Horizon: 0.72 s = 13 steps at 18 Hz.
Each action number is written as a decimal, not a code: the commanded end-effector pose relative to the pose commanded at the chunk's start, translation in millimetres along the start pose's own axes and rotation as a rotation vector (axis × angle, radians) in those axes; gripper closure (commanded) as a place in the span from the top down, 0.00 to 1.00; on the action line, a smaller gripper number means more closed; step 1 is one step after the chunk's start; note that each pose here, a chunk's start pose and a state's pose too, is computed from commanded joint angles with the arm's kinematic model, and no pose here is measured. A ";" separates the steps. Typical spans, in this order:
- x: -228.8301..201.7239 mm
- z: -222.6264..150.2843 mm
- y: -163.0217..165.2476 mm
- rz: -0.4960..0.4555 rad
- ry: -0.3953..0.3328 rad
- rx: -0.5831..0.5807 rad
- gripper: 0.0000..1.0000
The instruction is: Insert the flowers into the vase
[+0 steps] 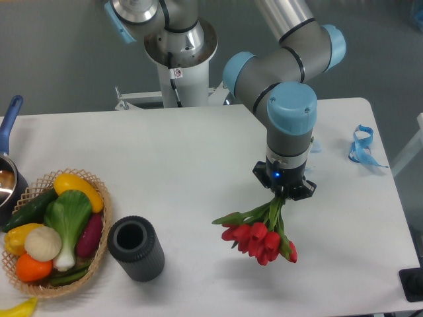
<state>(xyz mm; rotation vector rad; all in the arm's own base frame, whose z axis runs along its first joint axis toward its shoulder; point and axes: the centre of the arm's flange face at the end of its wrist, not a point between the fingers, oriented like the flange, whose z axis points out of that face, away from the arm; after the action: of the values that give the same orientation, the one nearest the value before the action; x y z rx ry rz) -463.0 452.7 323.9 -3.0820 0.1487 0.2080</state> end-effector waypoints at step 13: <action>5.1 -4.0 -22.9 -0.072 -0.014 0.128 0.04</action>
<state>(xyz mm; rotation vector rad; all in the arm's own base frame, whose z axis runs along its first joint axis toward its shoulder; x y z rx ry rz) -455.2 474.8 328.2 -2.9515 0.0485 0.2081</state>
